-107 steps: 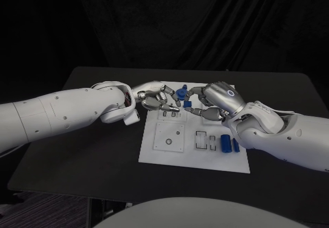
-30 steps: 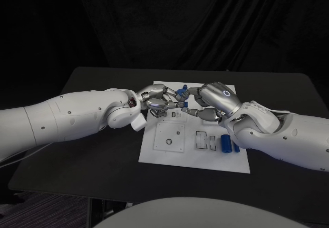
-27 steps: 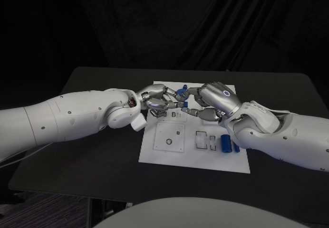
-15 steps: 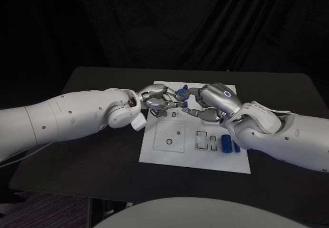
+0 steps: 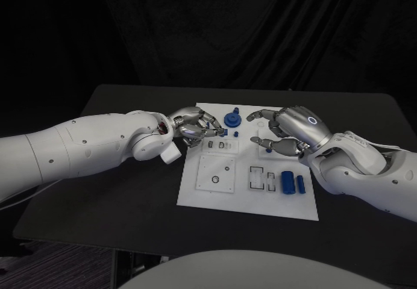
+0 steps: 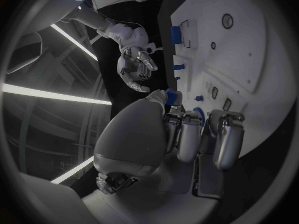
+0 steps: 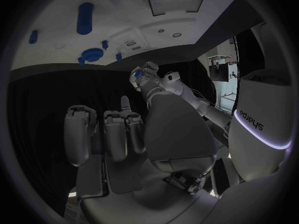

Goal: Assemble the parts on the task board

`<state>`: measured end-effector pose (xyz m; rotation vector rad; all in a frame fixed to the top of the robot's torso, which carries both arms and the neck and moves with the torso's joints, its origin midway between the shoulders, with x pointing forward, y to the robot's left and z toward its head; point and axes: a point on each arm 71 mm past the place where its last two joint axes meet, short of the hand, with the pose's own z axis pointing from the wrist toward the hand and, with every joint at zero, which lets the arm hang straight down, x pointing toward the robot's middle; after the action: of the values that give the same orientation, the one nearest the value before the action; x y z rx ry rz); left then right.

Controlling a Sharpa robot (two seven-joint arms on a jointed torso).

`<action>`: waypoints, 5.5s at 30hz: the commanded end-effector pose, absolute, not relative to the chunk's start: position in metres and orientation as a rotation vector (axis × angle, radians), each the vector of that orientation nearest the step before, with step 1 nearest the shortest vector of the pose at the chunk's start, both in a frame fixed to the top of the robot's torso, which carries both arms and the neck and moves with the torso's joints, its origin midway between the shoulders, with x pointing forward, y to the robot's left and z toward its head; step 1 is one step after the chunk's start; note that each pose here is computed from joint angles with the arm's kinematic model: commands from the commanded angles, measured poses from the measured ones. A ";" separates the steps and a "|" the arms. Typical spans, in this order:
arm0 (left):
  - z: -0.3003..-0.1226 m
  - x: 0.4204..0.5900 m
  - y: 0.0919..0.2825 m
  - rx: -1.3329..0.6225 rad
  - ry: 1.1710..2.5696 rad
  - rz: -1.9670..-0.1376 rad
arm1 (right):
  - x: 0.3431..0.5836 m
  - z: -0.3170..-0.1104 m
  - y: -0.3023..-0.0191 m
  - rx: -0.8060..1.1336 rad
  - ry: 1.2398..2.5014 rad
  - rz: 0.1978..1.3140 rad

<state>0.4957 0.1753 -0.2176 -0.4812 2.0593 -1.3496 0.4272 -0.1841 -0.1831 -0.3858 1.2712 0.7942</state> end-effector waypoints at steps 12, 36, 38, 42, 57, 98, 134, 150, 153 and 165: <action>-0.206 0.503 0.179 -0.362 2.318 -0.865 | 0.428 -0.176 -0.197 -0.348 1.280 0.746; -0.180 0.512 0.137 -0.212 2.537 -0.543 | 0.429 -0.175 -0.197 -0.353 1.284 0.741; -0.179 0.514 0.133 -0.220 2.525 -0.541 | 0.430 -0.175 -0.197 -0.354 1.284 0.741; -0.178 0.516 0.127 -0.243 2.494 -0.542 | 0.430 -0.176 -0.198 -0.353 1.285 0.739; -0.176 0.522 0.115 -0.314 2.421 -0.524 | 0.430 -0.175 -0.201 -0.349 1.292 0.731; -0.188 0.525 0.111 -0.257 2.424 -0.442 | 0.430 -0.176 -0.200 -0.348 1.338 0.713; -0.208 0.522 0.110 -0.294 2.434 -0.445 | 0.430 -0.180 -0.198 -0.370 1.385 0.709; -0.211 0.522 0.111 -0.297 2.436 -0.449 | 0.430 -0.181 -0.198 -0.377 1.400 0.707; -0.211 0.522 0.111 -0.294 2.439 -0.450 | 0.430 -0.181 -0.198 -0.377 1.402 0.706; -0.213 0.521 0.110 -0.294 2.438 -0.460 | 0.431 -0.182 -0.198 -0.377 1.408 0.703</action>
<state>0.5221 0.1122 -0.2113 -0.3015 2.4409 -0.4354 0.4299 -0.1973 -0.1820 -0.3836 1.3996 0.7177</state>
